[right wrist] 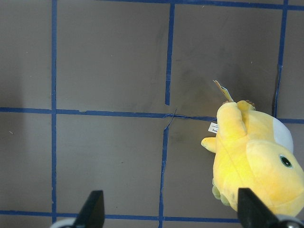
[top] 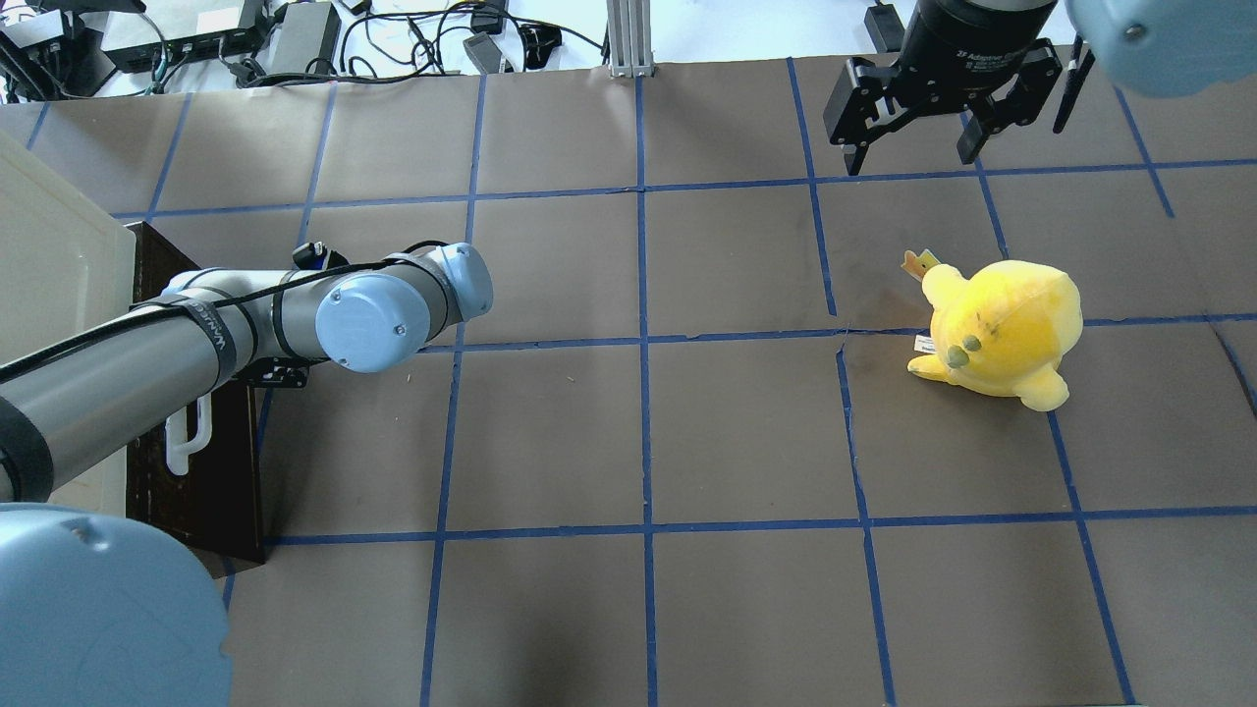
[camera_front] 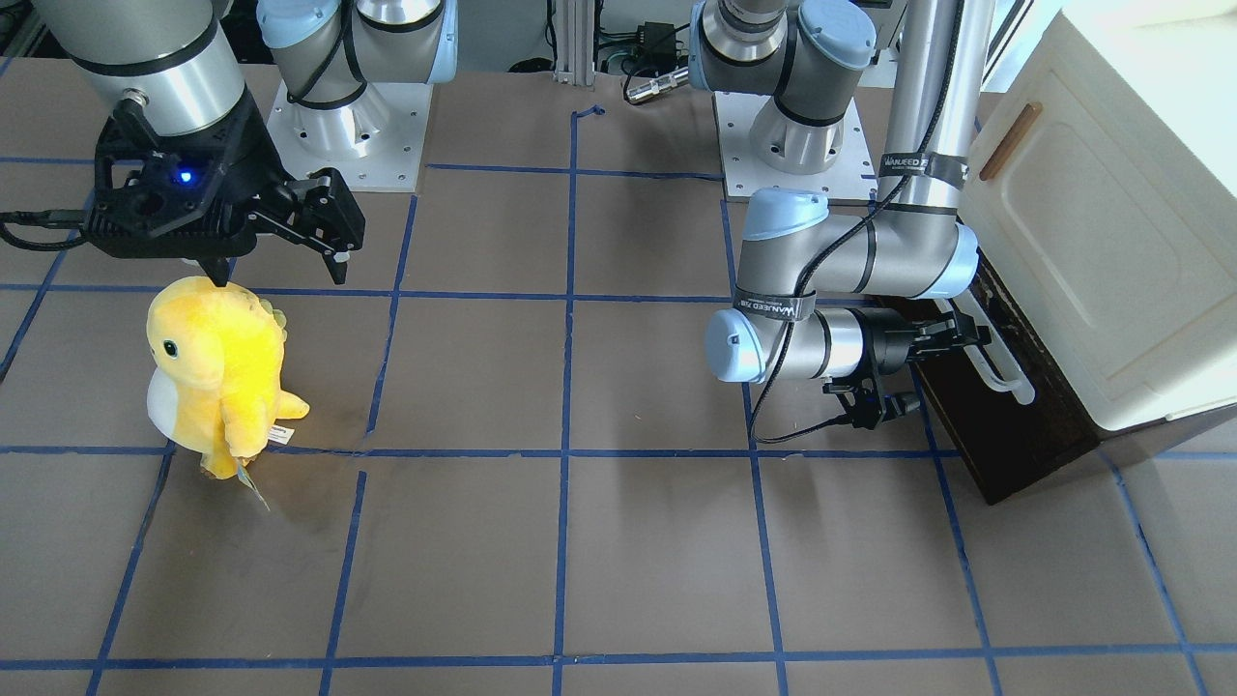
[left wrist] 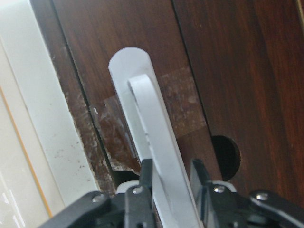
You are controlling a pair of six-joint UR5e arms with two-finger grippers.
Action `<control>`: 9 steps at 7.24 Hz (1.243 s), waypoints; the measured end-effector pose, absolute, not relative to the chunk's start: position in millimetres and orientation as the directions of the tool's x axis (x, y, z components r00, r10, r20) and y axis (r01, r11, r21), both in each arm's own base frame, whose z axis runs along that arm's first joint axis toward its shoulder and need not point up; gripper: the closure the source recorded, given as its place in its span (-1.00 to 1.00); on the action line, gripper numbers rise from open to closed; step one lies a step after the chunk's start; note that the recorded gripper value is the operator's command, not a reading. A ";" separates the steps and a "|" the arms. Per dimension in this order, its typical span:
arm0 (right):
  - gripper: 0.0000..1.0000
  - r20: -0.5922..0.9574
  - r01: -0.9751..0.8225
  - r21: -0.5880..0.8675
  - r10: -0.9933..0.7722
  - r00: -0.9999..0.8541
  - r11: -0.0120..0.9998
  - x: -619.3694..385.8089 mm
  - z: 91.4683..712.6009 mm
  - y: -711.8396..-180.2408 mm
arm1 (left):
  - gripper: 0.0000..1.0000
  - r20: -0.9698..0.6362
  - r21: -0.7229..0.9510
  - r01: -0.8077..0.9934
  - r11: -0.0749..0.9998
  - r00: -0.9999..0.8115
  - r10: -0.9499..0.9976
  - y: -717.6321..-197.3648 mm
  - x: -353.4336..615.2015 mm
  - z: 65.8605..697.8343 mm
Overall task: Pull drawer sideways
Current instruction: 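Pull the handle with the left gripper to slide the drawer open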
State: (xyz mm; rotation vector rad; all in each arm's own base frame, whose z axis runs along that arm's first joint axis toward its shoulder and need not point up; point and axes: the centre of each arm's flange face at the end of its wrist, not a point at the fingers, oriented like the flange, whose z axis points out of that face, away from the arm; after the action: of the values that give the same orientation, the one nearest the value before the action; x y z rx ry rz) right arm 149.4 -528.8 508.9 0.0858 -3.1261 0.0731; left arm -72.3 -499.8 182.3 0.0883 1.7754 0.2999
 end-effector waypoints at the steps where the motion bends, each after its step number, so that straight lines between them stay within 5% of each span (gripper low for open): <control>1: -1.00 0.015 -0.055 -0.046 -0.055 -0.998 0.997 149.4 509.0 -528.8 | 0.56 -0.948 0.249 -0.103 0.963 -0.228 0.221 -499.9 -72.4 182.3; 9: -1.00 0.015 -0.055 -0.046 -0.055 -0.998 0.997 149.4 508.9 -528.8 | 0.71 -0.951 0.227 -0.084 0.970 -0.232 0.203 -509.4 -85.6 189.4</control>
State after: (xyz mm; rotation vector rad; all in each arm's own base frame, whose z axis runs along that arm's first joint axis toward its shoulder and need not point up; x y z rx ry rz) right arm 149.4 -528.8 508.9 0.0858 -3.1261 0.0731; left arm -85.6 -509.4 189.4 0.0878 1.7859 0.2669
